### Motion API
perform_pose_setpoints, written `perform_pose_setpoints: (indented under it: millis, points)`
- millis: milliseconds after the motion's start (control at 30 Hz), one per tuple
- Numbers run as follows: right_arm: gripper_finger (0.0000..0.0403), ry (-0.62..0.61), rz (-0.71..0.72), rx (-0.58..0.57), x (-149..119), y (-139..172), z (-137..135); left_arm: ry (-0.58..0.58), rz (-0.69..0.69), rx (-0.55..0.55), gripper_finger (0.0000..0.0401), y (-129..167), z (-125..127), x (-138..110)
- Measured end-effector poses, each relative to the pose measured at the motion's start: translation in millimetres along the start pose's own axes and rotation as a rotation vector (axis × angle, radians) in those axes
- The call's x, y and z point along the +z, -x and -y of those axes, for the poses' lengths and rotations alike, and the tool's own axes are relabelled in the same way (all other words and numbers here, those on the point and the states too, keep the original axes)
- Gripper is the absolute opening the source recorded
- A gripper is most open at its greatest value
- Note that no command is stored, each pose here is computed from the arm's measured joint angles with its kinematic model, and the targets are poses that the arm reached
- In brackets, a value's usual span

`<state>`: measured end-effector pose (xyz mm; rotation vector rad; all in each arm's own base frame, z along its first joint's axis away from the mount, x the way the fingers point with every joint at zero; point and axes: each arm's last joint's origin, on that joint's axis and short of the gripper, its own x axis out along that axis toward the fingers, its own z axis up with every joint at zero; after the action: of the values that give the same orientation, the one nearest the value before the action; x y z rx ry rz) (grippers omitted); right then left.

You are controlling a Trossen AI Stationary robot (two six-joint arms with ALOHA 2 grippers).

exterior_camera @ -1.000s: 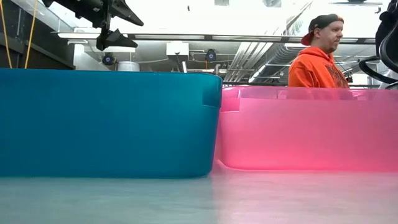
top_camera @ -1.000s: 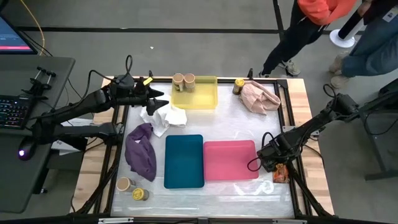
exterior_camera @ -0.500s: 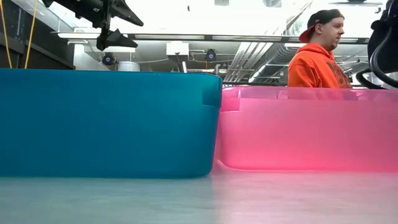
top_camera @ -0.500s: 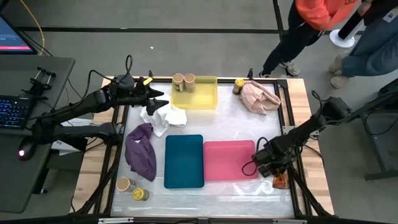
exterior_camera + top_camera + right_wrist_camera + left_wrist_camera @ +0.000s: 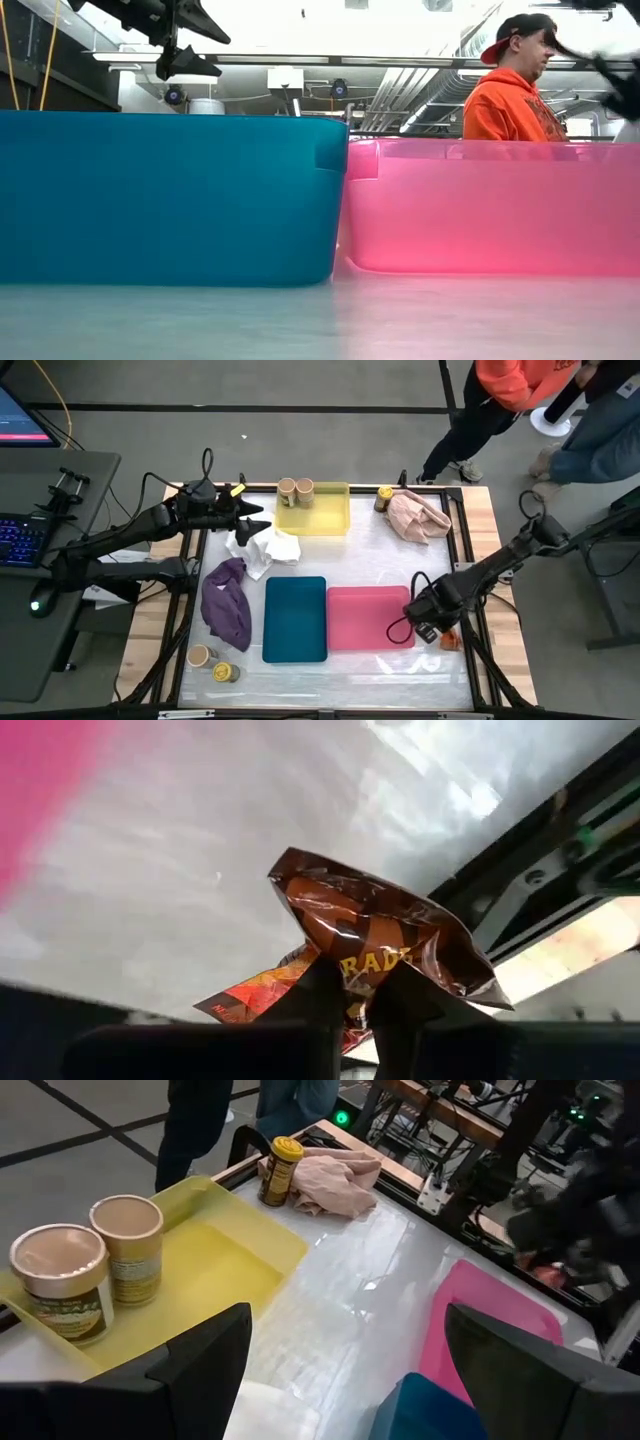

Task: Sort spices by type
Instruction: Put the bottom orange seasoning bag into the pink bin

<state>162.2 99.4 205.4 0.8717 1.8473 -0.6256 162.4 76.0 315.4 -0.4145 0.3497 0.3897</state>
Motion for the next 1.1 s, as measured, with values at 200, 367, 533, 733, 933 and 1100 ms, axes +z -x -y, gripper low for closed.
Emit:
perform_pose_setpoints:
  millis: [200,367,533,733,933,1100]
  points:
    - [0.0018,0.126,0.244,0.108,-3,58,-15,-0.009,0.002,0.005,0.032,0,0,0]
    - [0.0022,0.402,0.404,0.161,16,94,-38,-0.016,0.004,0.011,0.032,0,0,0]
    - [0.0026,0.771,0.365,-0.009,48,99,-67,-0.016,0.005,0.016,0.032,0,0,0]
    - [0.0025,1.165,0.251,-0.177,83,81,-110,-0.016,0.005,0.015,0.032,0,0,0]
    - [0.0041,1.314,0.162,-0.318,103,61,-129,-0.016,0.011,0.035,0.032,0,-1,0]
    - [0.0045,1.327,0.114,-0.326,106,52,-132,-0.016,0.012,0.039,0.032,0,-1,0]
